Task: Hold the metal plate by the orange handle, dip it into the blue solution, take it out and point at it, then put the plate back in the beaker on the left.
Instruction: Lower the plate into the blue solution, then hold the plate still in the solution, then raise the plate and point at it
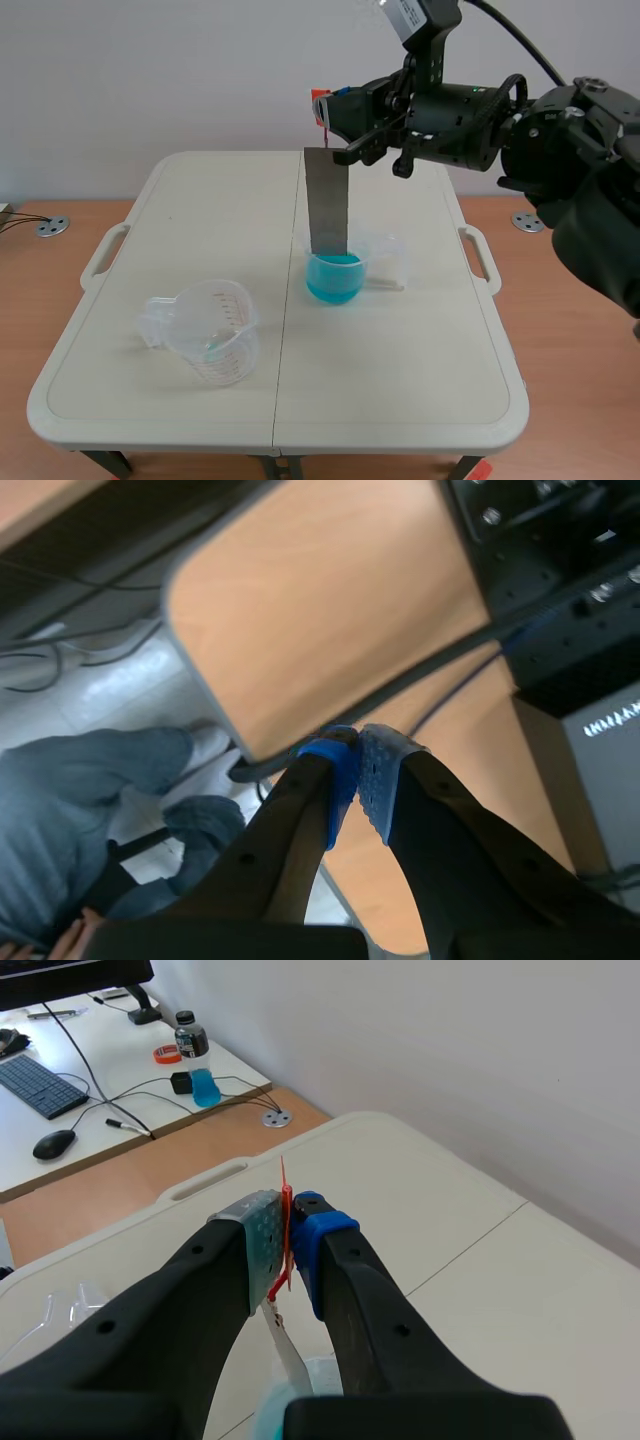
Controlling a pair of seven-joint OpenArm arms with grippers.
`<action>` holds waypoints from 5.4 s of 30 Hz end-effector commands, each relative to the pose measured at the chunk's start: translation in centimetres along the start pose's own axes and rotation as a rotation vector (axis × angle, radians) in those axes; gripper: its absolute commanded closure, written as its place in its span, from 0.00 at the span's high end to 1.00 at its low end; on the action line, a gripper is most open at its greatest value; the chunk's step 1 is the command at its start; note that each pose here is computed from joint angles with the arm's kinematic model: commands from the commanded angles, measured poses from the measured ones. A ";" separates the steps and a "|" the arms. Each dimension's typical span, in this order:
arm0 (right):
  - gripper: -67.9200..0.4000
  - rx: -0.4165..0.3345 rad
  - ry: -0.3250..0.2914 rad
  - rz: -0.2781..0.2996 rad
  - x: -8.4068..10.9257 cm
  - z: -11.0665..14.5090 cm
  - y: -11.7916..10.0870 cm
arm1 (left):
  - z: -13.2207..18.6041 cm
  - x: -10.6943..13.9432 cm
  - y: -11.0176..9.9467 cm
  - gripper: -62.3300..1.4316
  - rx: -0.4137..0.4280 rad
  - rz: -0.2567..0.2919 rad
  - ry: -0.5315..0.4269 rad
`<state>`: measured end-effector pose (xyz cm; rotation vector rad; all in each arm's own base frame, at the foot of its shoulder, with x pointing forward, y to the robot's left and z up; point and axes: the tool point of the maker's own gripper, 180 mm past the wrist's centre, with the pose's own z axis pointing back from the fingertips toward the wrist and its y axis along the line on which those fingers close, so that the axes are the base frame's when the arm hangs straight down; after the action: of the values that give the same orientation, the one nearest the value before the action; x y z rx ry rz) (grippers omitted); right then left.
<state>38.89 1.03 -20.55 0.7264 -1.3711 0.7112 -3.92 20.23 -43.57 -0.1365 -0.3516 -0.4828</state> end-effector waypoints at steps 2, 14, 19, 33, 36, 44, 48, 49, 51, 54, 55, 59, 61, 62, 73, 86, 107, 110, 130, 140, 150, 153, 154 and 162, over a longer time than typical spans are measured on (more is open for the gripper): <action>0.02 -0.007 -0.040 0.003 1.1 -0.2 -0.6 | 0.1 0.2 -0.5 0.07 -0.008 0.009 -0.009; 0.02 -0.030 0.015 -0.017 -1.8 -0.5 -1.2 | 0.1 0.2 -0.6 0.07 -0.010 0.011 -0.009; 0.02 -0.042 0.053 -0.021 -3.3 -0.3 -1.5 | 0.1 0.2 -0.6 0.07 -0.010 0.010 -0.009; 0.02 -0.054 0.111 0.000 -5.4 0.0 -1.9 | 0.1 0.2 -0.6 0.07 -0.010 0.011 -0.010; 0.02 -0.054 0.111 0.000 -5.3 0.0 -1.9 | 0.1 0.2 -0.6 0.07 -0.010 0.011 -0.010; 0.02 -0.054 0.111 0.000 -5.3 0.0 -1.9 | 0.1 0.2 -0.6 0.07 -0.010 0.011 -0.010; 0.02 -0.054 0.111 0.000 -5.3 0.0 -1.9 | 0.0 0.3 -0.5 0.07 -0.009 0.011 -0.011; 0.02 -0.054 0.111 0.000 -5.3 0.0 -1.9 | 0.0 0.3 -0.5 0.07 -0.009 0.010 -0.011; 0.02 -0.054 0.111 0.000 -5.3 0.0 -1.9 | 0.0 0.3 -0.5 0.07 -0.009 0.010 -0.011; 0.02 -0.054 0.111 0.000 -5.3 0.0 -1.9 | 0.0 0.3 -0.5 0.07 -0.009 0.010 -0.011; 0.02 -0.054 0.111 0.000 -5.3 0.0 -1.9 | 0.0 0.3 -0.5 0.07 -0.009 0.010 -0.011; 0.02 -0.054 0.111 0.000 -5.3 0.0 -1.9 | 0.0 0.3 -0.5 0.07 -0.009 0.010 -0.011; 0.02 -0.054 0.111 0.000 -5.3 0.0 -1.9 | 0.0 0.3 -0.5 0.07 -0.009 0.010 -0.011; 0.02 -0.054 0.111 0.000 -5.3 0.0 -1.9 | 0.0 0.3 -0.5 0.07 -0.009 0.010 -0.011; 0.02 -0.054 0.110 0.000 -5.3 0.0 -1.9 | 0.0 0.3 -0.5 0.07 -0.009 0.011 -0.011; 0.02 -0.054 0.102 0.001 -5.2 0.0 -1.9 | 0.0 0.3 -0.5 0.07 -0.009 0.011 -0.011; 0.02 -0.045 0.056 0.007 -4.1 -0.1 -1.7 | 0.0 0.4 -0.5 0.07 -0.009 0.010 -0.014; 0.02 -0.042 0.049 0.015 -3.7 -0.2 -1.7 | 0.0 0.4 -0.5 0.07 -0.011 0.008 -0.014; 0.02 -0.010 -0.046 0.119 1.2 0.0 -0.9 | 0.0 0.3 -0.4 0.07 -0.011 0.005 -0.010; 0.02 -0.035 -0.087 0.175 4.2 0.6 -1.3 | 0.3 2.2 1.2 0.07 0.011 -0.026 -0.052; 0.02 -0.012 -0.119 0.206 6.9 0.8 0.0 | 2.0 6.9 8.3 0.07 0.181 -0.006 -0.137; 0.02 -0.006 -0.145 0.208 8.0 1.0 0.3 | 2.8 8.7 10.3 0.07 0.221 -0.002 -0.171; 0.02 -0.006 -0.153 0.208 8.3 1.1 0.4 | 3.1 9.4 10.9 0.07 0.234 -0.005 -0.187; 0.02 -0.011 -0.189 0.203 10.1 1.7 0.4 | 5.7 15.4 14.8 0.07 0.294 -0.028 -0.324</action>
<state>38.20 0.41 -12.64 0.6601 -1.5712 0.8039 13.64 28.21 -33.87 0.0890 -0.7144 -0.4313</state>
